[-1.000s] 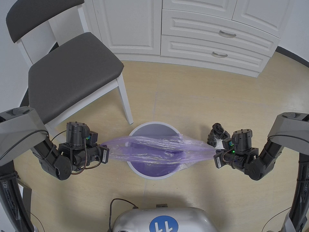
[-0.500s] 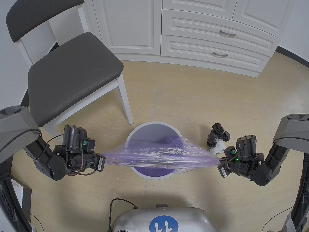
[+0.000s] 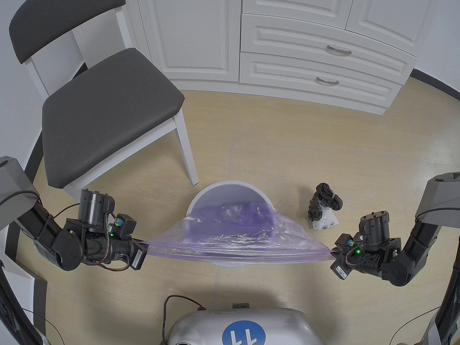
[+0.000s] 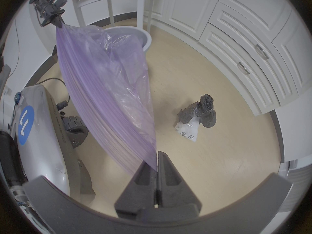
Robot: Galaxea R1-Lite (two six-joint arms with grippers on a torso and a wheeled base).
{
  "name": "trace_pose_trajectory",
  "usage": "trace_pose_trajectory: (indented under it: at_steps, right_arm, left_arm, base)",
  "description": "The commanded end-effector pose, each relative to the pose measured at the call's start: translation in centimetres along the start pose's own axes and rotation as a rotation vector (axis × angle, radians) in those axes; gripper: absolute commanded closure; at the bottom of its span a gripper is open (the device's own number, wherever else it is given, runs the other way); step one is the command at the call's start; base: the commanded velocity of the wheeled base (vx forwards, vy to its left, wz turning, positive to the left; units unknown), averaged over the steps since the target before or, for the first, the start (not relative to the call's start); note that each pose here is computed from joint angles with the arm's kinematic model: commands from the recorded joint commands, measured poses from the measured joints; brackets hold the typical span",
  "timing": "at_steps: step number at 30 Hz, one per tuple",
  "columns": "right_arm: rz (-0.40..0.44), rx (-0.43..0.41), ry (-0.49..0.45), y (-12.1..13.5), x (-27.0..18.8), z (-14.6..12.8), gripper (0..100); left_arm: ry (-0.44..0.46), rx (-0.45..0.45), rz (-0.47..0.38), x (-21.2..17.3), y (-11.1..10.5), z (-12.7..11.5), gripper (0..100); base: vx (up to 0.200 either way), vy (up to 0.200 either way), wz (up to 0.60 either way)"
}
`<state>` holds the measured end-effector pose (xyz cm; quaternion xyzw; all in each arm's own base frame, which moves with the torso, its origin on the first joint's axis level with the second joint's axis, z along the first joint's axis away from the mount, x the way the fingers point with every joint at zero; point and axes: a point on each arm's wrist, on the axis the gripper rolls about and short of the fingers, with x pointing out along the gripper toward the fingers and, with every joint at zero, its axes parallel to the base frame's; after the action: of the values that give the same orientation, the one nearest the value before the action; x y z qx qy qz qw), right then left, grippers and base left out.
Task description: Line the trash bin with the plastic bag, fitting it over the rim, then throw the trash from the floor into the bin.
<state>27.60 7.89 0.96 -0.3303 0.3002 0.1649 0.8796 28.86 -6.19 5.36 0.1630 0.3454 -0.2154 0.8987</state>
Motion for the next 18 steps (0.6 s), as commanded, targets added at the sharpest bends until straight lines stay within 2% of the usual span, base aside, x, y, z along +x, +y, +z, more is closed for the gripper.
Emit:
trace_pose_trajectory:
  at_steps: [1, 3, 7, 15, 18]
  right_arm:
    - [0.013, -0.019, 0.024, 0.5, 0.1, -0.4, 100]
    - [0.025, -0.028, 0.039, 0.9, 0.8, -0.7, 100]
    - [0.026, -0.026, 0.043, 1.3, 1.5, -0.7, 100]
    - [-0.045, -0.011, -0.035, 2.0, 3.9, -0.7, 100]
    - [-0.073, -0.011, -0.045, 2.2, 4.0, -0.6, 100]
  left_arm:
    - [0.029, 0.026, -0.001, 0.4, 0.0, -0.7, 100]
    - [0.059, 0.056, -0.009, 1.6, 0.1, -1.5, 100]
    - [0.060, 0.055, -0.002, 2.7, 0.1, -1.9, 100]
    - [-0.016, 0.058, 0.103, 5.3, 0.5, -2.3, 100]
    - [-0.023, 0.059, 0.111, 5.5, 0.5, -2.3, 100]
  base:
    - [0.000, 0.000, 0.00]
    - [0.000, 0.000, 0.00]
    - [0.000, 0.000, 0.00]
    - [0.000, 0.000, 0.00]
    - [0.000, 0.000, 0.00]
